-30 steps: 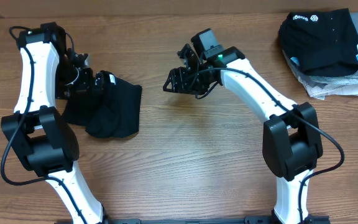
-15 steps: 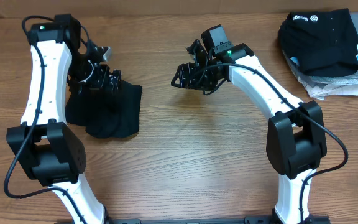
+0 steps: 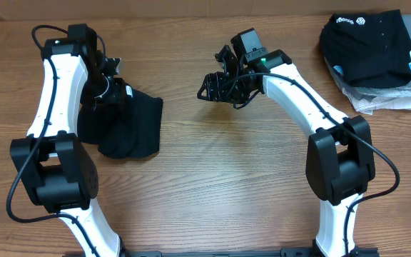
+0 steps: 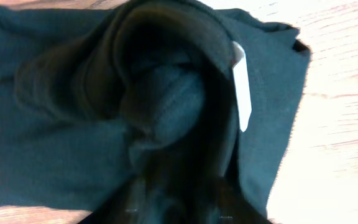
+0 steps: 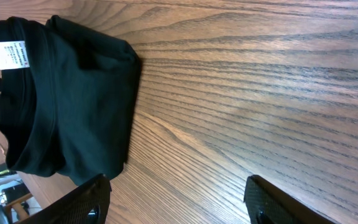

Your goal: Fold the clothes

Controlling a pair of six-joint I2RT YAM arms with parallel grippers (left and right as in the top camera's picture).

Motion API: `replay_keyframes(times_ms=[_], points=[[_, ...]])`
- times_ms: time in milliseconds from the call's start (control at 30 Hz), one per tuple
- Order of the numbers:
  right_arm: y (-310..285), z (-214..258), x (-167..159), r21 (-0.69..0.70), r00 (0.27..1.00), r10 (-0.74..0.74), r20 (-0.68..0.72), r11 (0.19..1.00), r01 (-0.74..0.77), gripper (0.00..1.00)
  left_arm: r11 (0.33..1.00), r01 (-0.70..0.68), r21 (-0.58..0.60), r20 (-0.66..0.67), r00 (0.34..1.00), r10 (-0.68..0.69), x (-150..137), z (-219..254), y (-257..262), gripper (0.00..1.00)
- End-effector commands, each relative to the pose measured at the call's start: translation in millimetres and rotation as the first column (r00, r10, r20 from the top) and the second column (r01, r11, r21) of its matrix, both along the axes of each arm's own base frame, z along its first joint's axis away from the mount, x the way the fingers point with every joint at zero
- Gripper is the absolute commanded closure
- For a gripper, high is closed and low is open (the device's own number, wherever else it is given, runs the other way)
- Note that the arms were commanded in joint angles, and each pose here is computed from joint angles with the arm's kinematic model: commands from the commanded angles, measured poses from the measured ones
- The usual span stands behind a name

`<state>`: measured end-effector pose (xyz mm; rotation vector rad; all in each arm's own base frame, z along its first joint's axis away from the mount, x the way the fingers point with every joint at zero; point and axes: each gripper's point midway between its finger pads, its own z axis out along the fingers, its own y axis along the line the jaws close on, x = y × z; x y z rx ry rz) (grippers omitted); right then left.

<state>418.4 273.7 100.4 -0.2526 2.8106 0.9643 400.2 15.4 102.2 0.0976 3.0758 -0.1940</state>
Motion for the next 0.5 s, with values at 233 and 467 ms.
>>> replay_keyframes(times_ms=[233, 467], points=[[3.1, 30.0, 7.2, 0.023, 0.997, 0.003, 0.08, 1.0, -0.005, 0.27, 0.999, 0.006, -0.039, -0.071, 0.997, -0.009, -17.8, -31.4, -9.4, 0.92], [2.8, 29.8, 8.1, 0.02, 0.996, 0.001, 0.084, 1.0, -0.003, 0.27, 0.993, -0.032, 0.117, -0.111, 0.993, 0.045, -27.3, -27.5, 31.4, 0.96]])
